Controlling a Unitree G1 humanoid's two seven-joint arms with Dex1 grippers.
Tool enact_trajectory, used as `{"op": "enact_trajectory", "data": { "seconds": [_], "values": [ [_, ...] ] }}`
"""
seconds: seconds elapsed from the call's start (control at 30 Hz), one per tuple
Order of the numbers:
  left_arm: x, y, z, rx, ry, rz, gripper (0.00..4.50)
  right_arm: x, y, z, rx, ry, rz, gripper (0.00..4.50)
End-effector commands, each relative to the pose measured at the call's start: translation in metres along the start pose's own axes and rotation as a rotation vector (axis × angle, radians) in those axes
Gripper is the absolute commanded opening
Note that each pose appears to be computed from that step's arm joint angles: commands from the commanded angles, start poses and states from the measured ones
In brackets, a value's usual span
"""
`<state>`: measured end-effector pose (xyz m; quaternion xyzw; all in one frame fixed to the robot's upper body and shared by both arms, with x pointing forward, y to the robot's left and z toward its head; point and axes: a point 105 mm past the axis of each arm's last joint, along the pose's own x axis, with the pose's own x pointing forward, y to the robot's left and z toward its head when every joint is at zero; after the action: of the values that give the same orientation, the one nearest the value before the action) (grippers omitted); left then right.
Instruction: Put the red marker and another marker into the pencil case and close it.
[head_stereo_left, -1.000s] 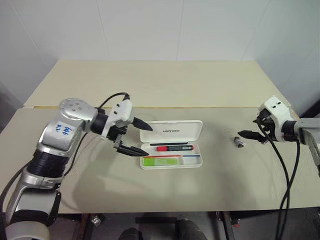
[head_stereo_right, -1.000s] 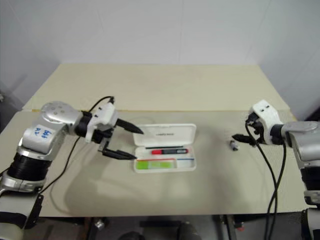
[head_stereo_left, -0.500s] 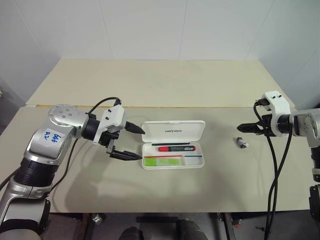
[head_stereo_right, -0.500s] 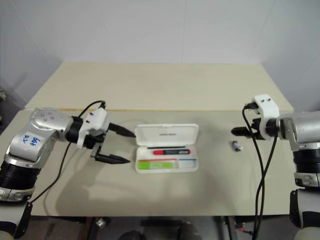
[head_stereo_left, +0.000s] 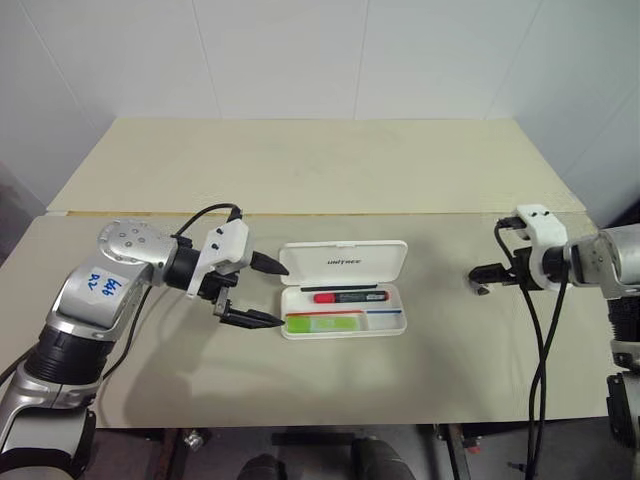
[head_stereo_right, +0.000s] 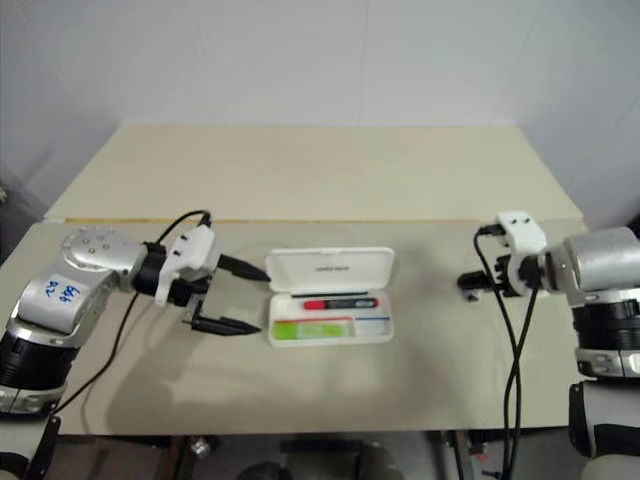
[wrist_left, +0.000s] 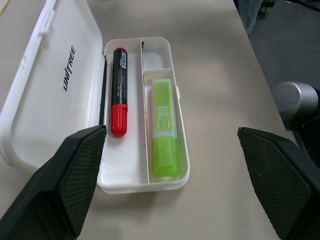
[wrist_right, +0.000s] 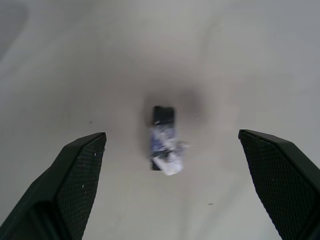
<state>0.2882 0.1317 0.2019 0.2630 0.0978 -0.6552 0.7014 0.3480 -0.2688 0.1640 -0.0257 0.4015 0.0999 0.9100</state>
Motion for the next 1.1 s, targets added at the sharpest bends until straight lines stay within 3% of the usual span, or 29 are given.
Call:
{"op": "enact_trajectory", "data": {
  "seconds": [0.03,0.6,0.7,1.03,1.1],
  "values": [
    [-0.009,-0.001,0.008,0.033,-0.011,0.032,4.46,0.001,0.005,0.002,-0.011,-0.001,-0.008,4.5],
    [-0.011,-0.01,0.007,0.017,-0.008,0.074,4.46,0.02,-0.011,-0.004,-0.022,0.011,-0.114,4.5],
    [-0.012,-0.011,0.007,0.016,-0.006,0.081,4.5,0.022,-0.015,-0.007,-0.012,0.013,-0.127,3.87],
    [-0.015,-0.01,0.008,0.021,-0.001,0.089,4.5,0.026,-0.008,-0.01,0.012,0.01,-0.101,0.42],
    [-0.016,-0.01,0.008,0.022,0.0,0.09,4.5,0.026,-0.008,-0.01,0.015,0.008,-0.101,0.34]
  ]
}}
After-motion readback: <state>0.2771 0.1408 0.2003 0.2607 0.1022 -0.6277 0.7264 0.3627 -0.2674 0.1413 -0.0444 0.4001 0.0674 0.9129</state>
